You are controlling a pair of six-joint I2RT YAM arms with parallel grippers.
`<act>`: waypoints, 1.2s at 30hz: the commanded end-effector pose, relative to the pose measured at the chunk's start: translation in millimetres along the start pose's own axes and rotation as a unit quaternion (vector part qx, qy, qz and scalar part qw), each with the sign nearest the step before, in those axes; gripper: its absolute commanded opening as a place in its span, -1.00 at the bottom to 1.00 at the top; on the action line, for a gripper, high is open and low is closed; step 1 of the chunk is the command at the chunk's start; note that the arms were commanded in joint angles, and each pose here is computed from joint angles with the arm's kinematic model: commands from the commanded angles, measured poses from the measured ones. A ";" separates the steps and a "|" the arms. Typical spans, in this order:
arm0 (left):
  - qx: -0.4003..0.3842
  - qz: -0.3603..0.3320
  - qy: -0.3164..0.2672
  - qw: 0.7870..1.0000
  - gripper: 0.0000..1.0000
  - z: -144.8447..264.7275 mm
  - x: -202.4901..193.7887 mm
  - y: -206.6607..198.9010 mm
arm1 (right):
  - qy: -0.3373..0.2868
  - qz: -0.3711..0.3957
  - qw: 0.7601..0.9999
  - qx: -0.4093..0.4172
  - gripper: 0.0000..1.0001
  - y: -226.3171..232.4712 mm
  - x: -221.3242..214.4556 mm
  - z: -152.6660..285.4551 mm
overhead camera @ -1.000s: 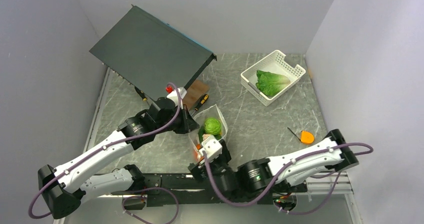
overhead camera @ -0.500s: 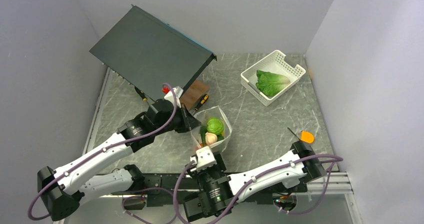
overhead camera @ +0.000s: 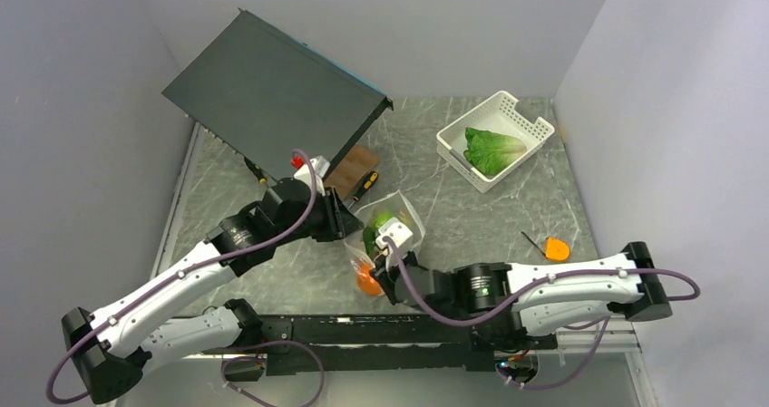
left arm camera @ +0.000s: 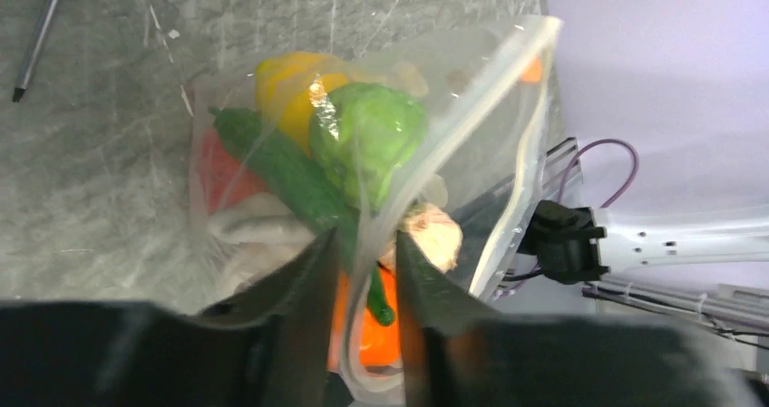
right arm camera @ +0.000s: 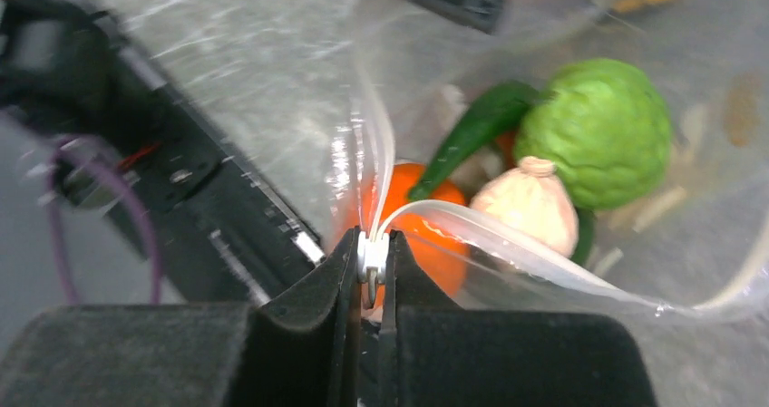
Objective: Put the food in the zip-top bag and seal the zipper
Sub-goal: Adjust the zipper food storage bag at the center of the board.
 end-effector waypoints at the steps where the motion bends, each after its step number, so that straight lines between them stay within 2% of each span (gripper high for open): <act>1: -0.044 -0.034 -0.035 0.998 -0.12 29.5 20.4 -22.0 | -0.036 0.089 0.971 0.221 -1.00 29.4 28.6 11.3; 3: -0.063 -0.058 -0.052 0.995 0.18 40.3 25.2 -27.2 | -0.010 0.147 0.963 0.224 -1.00 25.2 23.5 8.4; 5: -0.081 -0.093 -0.064 0.990 0.36 52.6 30.7 -33.0 | 0.005 0.193 0.958 0.214 -1.00 20.4 18.9 4.9; 8: -0.089 -0.159 -0.082 0.980 0.42 71.9 40.4 -38.7 | 0.003 0.222 0.950 0.219 -1.00 12.6 17.2 2.7; 12: -0.119 -0.258 -0.102 0.953 0.40 96.0 48.0 -45.6 | -0.029 0.209 0.944 0.252 -1.00 -0.5 28.2 7.6; 14: -0.161 -0.315 -0.116 0.928 0.38 104.2 47.4 -51.2 | -0.047 0.203 0.942 0.263 -1.00 -9.4 34.7 9.8; 19: -0.259 -0.449 -0.181 0.836 0.38 107.5 41.8 -58.5 | -0.074 0.204 0.937 0.275 -1.00 -28.0 40.7 9.4; 21: -0.296 -0.501 -0.186 0.792 0.40 103.4 36.9 -61.4 | -0.073 0.205 0.933 0.286 -1.00 -30.1 42.3 8.4; 23: -0.320 -0.529 -0.173 0.766 0.42 96.9 32.0 -63.0 | -0.069 0.205 0.930 0.297 -1.00 -31.6 44.0 8.7; 25: -0.328 -0.549 -0.147 0.755 0.44 88.5 30.7 -64.5 | -0.065 0.207 0.928 0.303 -1.00 -33.5 45.2 9.3; 30: -0.337 -0.571 -0.065 0.746 0.47 59.4 19.3 -62.0 | -0.056 0.212 0.927 0.303 -1.00 -42.5 48.2 12.2; 36: -0.361 -0.550 0.029 0.753 0.36 33.7 -7.7 -56.1 | -0.070 0.201 0.930 0.298 -1.00 -47.3 54.4 17.7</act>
Point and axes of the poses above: each gripper's point midway between its finger pads, its own z axis back along the fingers, its own y axis along the line the jaws close on, x = y × z, the point moved 7 cm from there along z, back along the fingers, and after that the axes turned 3 degrees about -z, right-handed, at the moved point
